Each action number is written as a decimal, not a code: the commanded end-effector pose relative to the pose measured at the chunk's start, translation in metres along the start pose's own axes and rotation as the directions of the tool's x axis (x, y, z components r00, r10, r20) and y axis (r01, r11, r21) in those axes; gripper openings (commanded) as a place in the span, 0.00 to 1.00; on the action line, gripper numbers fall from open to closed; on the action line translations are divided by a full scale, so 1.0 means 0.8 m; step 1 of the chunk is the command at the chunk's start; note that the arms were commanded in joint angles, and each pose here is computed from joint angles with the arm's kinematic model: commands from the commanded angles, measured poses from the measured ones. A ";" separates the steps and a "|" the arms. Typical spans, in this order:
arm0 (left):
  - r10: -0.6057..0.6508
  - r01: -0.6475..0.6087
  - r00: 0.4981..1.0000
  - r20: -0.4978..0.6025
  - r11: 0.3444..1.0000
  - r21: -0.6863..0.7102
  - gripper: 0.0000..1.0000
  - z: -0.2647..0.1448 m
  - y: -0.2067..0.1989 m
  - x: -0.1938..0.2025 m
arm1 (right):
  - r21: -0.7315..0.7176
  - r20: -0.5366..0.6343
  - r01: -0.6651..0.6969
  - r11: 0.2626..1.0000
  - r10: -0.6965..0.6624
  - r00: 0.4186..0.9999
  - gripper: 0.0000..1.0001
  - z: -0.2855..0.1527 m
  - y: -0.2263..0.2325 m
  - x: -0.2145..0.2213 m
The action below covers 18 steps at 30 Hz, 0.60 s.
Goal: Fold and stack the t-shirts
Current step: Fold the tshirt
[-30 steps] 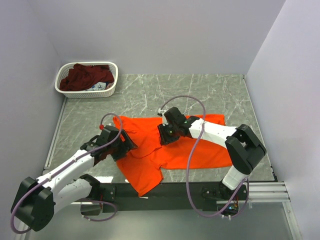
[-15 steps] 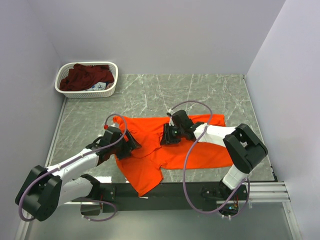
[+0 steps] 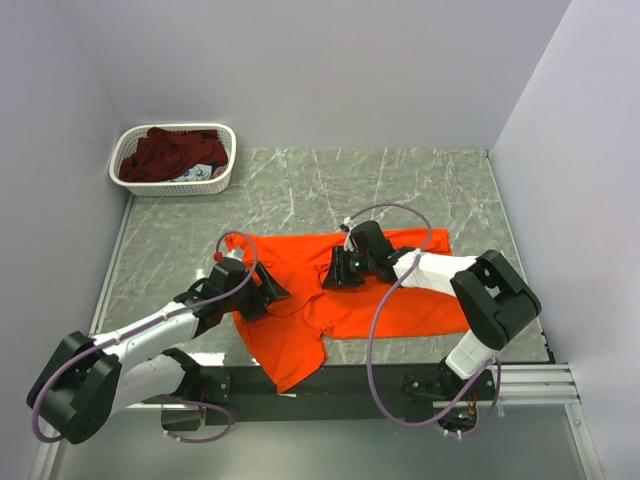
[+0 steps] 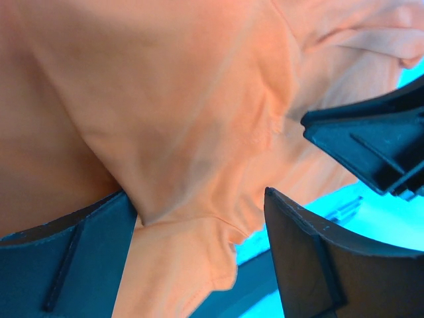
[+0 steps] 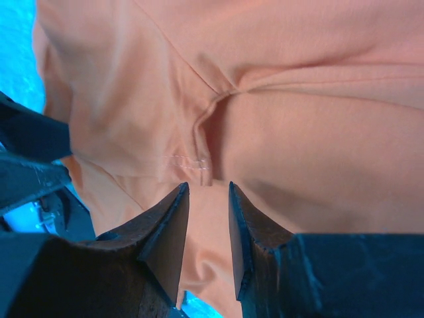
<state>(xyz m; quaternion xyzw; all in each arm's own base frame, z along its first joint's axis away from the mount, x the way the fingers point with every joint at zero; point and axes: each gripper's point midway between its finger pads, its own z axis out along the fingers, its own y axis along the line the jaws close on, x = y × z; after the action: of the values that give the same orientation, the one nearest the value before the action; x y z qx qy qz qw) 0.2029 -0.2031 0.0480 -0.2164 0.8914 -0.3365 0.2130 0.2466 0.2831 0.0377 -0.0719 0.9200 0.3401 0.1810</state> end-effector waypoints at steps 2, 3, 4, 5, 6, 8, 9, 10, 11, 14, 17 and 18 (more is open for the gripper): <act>-0.029 0.029 1.000 -0.010 0.997 0.069 0.81 -0.017 -0.028 0.004 | -0.043 0.082 0.030 0.999 -0.026 0.996 0.38 -0.018 0.015 -0.024; -0.035 0.036 0.999 -0.015 0.997 0.075 0.81 -0.019 -0.029 0.006 | -0.041 0.080 0.028 0.999 -0.024 0.996 0.38 -0.018 0.013 -0.022; -0.047 0.048 0.999 -0.021 0.995 0.084 0.81 -0.021 -0.032 0.008 | -0.042 0.081 0.031 0.999 -0.027 0.996 0.38 -0.018 0.013 -0.021; -0.049 0.052 0.998 -0.032 0.993 0.102 0.81 -0.024 -0.035 0.011 | -0.043 0.083 0.027 0.999 -0.023 0.996 0.38 -0.019 0.012 -0.022; -0.054 0.058 0.998 -0.039 0.992 0.109 0.81 -0.025 -0.037 0.013 | -0.043 0.086 0.025 0.999 -0.021 0.996 0.37 -0.019 0.012 -0.023; -0.072 0.079 0.996 -0.062 0.990 0.121 0.81 -0.027 -0.040 0.019 | -0.045 0.085 0.023 0.999 -0.019 0.996 0.37 -0.021 0.011 -0.022; -0.084 0.094 0.993 -0.088 0.989 0.112 0.81 -0.029 -0.038 0.025 | -0.048 0.089 0.025 0.999 -0.020 0.996 0.37 -0.023 0.011 -0.023; -0.089 0.100 0.991 -0.101 0.989 0.111 0.80 -0.032 -0.040 0.028 | -0.046 0.095 0.027 0.999 -0.023 0.995 0.37 -0.026 0.010 -0.024; -0.104 0.114 0.986 -0.128 0.991 0.075 0.80 -0.035 -0.032 0.036 | -0.039 0.101 0.030 0.999 -0.026 0.995 0.37 -0.028 0.008 -0.025; -0.130 0.136 0.982 -0.135 0.990 0.036 0.77 -0.050 -0.027 0.039 | 0.002 0.135 0.029 1.000 -0.029 0.990 0.37 -0.041 -0.006 -0.034; -0.117 0.118 0.992 -0.049 0.993 0.024 0.72 -0.069 -0.032 0.020 | 0.076 0.195 -0.007 0.997 -0.008 0.981 0.37 -0.064 -0.036 -0.054; -0.099 0.100 0.995 0.018 0.995 -0.032 0.72 -0.072 -0.018 0.007 | 0.097 0.211 -0.020 0.995 0.000 0.978 0.37 -0.071 -0.045 -0.059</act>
<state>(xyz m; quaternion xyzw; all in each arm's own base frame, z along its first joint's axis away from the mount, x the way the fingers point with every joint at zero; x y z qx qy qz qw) 0.1639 -0.2040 0.0801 -0.2488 0.8811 -0.3689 0.1603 0.2666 0.2454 0.0633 -0.0390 0.9125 0.3319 0.2360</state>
